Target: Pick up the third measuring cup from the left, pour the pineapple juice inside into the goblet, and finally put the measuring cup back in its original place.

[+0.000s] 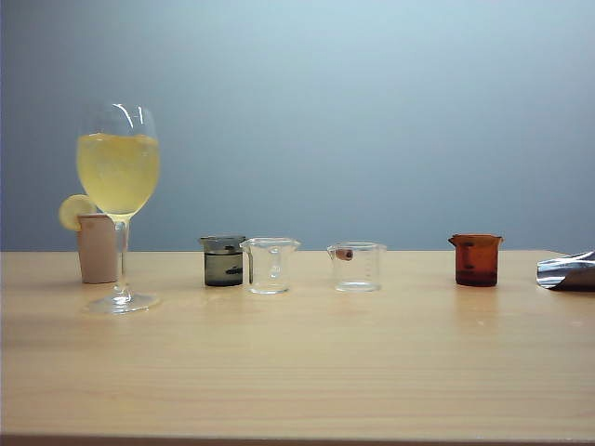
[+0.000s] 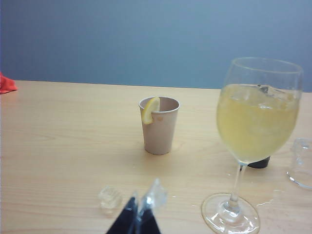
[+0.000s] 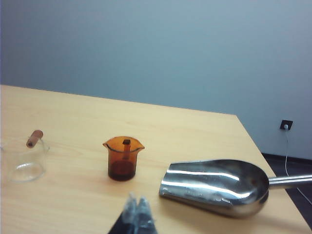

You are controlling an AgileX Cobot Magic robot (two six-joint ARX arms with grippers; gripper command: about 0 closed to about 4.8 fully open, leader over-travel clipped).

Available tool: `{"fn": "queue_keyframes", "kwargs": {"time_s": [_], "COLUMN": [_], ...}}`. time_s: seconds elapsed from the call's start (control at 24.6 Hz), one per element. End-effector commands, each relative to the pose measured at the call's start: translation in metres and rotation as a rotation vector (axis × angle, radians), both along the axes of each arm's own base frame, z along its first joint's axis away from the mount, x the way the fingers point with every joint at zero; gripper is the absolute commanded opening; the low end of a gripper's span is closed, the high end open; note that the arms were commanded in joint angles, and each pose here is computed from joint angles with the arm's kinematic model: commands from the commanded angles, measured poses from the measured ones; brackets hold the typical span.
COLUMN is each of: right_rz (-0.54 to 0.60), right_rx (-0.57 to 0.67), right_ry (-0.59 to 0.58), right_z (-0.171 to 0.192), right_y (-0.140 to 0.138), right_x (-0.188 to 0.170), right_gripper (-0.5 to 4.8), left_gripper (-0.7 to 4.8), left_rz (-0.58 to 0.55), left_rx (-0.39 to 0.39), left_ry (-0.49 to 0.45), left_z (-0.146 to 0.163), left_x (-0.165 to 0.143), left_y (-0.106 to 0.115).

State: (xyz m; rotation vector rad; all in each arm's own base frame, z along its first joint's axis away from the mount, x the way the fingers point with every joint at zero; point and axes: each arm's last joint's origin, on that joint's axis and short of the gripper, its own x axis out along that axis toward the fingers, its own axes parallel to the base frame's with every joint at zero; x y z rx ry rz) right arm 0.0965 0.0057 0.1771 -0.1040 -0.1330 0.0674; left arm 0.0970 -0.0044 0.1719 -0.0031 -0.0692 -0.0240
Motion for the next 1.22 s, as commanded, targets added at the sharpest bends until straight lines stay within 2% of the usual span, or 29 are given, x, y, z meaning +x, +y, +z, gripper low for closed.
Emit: {"fn": "queue_keyframes", "kwargs": {"time_s": [0.04, 0.2, 0.49, 0.69, 1.22], "right_rz": [-0.018, -0.154, -0.147, -0.03, -0.041], "right_rx": [0.001, 0.015, 0.013, 0.002, 0.001], "right_ry": [0.054, 0.066, 0.068, 0.058, 0.085], "right_z": [-0.0061, -0.0073, -0.0075, -0.0065, -0.0091], "right_y": [-0.0006, -0.004, -0.0039, -0.0005, -0.0009], "right_x": [0.0008, 0.0008, 0.0009, 0.0008, 0.001], "right_gripper": [0.0, 0.0, 0.0, 0.0, 0.0], "left_gripper": [0.14, 0.14, 0.14, 0.14, 0.14], "left_rz": [0.0, 0.0, 0.0, 0.0, 0.0], "left_rx": [0.0, 0.0, 0.0, 0.0, 0.0], "left_ry": [-0.013, -0.013, -0.013, -0.013, -0.013], "left_z": [0.0018, 0.0018, 0.0018, 0.0018, 0.0018], "left_x": [-0.0002, -0.0002, -0.0002, -0.0002, -0.0002], "left_y": [0.0001, 0.0001, 0.0001, 0.0001, 0.0001]}}
